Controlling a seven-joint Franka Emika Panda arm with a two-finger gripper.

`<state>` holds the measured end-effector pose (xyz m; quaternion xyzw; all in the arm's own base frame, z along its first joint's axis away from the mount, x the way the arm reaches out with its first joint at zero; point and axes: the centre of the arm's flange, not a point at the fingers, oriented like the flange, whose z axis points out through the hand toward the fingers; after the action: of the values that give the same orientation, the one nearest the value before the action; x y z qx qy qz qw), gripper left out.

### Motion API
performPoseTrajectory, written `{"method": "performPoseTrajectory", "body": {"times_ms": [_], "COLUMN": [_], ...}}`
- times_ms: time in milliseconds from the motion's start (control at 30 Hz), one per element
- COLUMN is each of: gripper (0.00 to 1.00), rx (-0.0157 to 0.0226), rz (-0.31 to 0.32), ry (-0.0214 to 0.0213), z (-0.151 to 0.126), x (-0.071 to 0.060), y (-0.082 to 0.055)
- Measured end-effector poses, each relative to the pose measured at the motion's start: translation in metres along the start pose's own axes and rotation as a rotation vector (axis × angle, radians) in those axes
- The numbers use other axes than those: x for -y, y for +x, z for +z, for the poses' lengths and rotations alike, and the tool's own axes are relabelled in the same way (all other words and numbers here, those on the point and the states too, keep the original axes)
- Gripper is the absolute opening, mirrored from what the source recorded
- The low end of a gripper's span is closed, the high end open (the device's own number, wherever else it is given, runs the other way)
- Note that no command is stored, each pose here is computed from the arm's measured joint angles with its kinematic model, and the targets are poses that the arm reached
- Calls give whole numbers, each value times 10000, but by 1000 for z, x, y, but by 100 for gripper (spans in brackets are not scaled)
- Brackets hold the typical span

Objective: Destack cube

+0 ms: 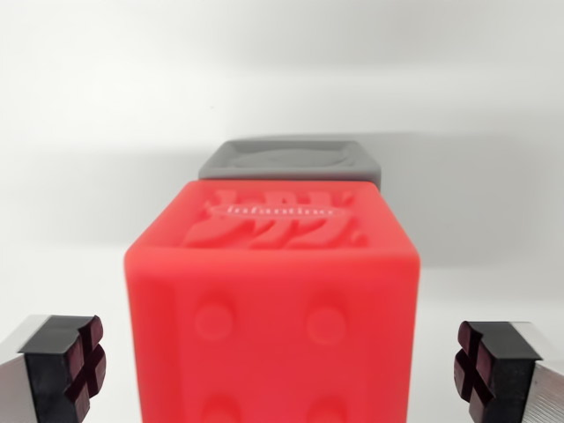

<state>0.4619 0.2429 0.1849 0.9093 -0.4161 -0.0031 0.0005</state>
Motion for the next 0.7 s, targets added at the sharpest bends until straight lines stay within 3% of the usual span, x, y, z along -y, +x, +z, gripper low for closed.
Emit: {"method": "performPoseTrajectory", "body": {"times_ms": [167,300,333,700], "gripper": [100,100,0,0], "rx": [5,-2,-3,-10], "rz": [4,4,3,1], "ry": [-19,3,6,17], "z": [11,15,16,16], "x": [0,0,0,0], "y": [0,0,0,0]}}
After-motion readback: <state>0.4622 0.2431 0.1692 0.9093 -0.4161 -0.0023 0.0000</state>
